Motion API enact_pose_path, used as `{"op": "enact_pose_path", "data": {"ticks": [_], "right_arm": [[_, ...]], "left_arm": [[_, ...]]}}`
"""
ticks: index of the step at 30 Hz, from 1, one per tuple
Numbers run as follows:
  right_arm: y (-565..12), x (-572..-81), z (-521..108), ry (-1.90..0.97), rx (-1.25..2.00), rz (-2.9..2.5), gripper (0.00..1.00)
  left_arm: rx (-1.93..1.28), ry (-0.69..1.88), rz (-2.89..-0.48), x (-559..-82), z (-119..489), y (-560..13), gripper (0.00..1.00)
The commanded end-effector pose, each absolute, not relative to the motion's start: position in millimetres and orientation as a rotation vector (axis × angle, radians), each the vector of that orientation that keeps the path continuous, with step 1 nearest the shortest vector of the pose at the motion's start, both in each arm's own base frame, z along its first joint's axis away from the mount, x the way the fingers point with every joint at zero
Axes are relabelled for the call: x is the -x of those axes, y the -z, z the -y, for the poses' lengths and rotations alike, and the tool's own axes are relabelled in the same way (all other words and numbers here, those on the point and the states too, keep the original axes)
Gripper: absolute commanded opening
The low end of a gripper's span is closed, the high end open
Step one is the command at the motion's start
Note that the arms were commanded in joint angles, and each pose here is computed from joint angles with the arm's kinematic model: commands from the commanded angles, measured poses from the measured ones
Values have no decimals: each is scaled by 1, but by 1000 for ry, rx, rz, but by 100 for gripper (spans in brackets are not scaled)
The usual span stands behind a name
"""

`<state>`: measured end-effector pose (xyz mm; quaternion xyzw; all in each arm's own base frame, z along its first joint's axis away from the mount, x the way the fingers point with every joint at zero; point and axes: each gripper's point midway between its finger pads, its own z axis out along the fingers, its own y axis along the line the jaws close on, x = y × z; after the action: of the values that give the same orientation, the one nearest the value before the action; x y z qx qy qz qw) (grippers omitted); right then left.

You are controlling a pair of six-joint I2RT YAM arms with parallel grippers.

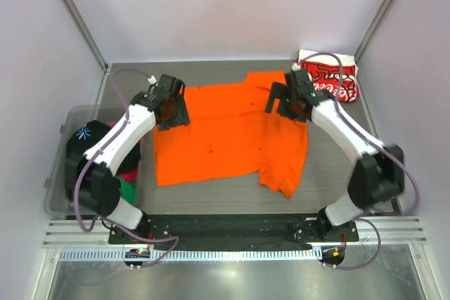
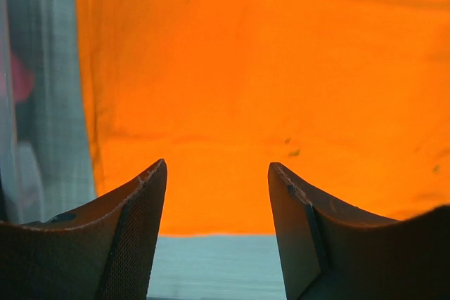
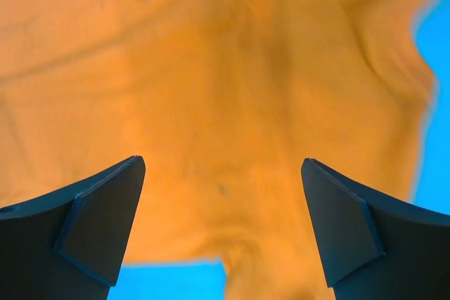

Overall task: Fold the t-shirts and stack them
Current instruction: Flatten the tshirt out, then fold the tshirt

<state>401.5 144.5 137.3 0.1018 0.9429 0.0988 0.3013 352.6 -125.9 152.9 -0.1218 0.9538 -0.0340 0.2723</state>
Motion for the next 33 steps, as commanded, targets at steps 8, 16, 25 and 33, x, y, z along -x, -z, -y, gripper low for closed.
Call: {"op": "enact_pose_path", "data": {"ticks": [8,16,25,33], "right_arm": [[-81,-209,-103,-383,-702,-2580,96],[-42,-148,-104,-424,-732,-2710,83],[-16,-133,-117,-538,-745,-2741,58],[-18,-137,-109,-480,-767,-2705,2]], "left_arm": [[320,127,-2617,-249,113,-124,60],[458,93,-2614,-229,99,-110,60],[525,140,-2599,-218,99,-99,59],[583,117,-2598,-212,94,-86,58]]}}
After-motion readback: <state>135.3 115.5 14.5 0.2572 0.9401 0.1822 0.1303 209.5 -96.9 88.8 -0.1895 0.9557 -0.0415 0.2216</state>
